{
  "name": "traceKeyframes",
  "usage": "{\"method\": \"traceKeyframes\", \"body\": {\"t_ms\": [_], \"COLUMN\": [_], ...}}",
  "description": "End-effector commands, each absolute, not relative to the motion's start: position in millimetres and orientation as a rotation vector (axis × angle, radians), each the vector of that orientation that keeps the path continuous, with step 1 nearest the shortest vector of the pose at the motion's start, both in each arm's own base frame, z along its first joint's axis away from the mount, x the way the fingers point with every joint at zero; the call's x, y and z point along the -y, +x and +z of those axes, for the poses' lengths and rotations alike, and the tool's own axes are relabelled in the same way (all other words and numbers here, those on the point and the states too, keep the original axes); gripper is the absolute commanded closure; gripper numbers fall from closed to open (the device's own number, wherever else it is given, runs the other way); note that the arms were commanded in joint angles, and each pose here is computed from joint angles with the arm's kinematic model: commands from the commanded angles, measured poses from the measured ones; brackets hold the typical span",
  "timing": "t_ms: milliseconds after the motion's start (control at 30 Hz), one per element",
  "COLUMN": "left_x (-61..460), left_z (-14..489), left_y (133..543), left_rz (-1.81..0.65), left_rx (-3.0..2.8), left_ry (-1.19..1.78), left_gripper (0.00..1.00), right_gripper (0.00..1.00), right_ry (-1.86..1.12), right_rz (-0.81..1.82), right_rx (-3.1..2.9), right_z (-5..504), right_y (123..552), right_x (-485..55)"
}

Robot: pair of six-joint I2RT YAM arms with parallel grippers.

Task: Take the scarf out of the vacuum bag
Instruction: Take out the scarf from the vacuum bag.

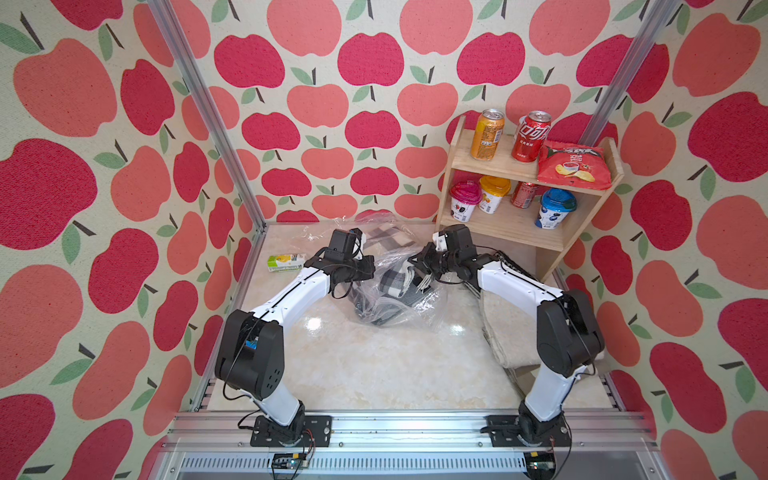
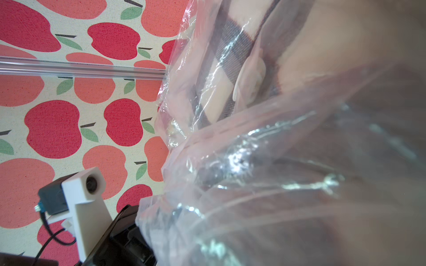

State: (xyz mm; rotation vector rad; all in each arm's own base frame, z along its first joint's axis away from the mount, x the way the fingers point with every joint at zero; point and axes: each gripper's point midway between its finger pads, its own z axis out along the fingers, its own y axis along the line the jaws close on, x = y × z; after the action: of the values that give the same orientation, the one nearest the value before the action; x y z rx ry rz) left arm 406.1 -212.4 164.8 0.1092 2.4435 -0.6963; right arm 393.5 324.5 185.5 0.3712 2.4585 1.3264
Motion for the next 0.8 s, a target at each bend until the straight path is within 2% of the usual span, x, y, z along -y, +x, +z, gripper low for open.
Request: {"method": "traceKeyframes", "body": {"t_ms": [0,400,767], "left_x": [218,253,282], "left_z": [159,150,140], "left_y": [416,438,448], "left_rz": [-0.697,-0.733,-0.717], "left_rx": [-2.458,-2.435,-2.442], "left_ry": [0.095,0.155,0.208], "left_gripper": [1.0,1.0,1.0], "right_gripper": [1.0,1.0,1.0], "right_ry": [0.33,0.209,0.072], "right_rz": [1.315,1.203,0.97], "right_rx": [-2.414,-2.61,-2.744], "right_z": [215,208,212], "right_y": [380,325,299], "right_x": [-311,-291,-261]}}
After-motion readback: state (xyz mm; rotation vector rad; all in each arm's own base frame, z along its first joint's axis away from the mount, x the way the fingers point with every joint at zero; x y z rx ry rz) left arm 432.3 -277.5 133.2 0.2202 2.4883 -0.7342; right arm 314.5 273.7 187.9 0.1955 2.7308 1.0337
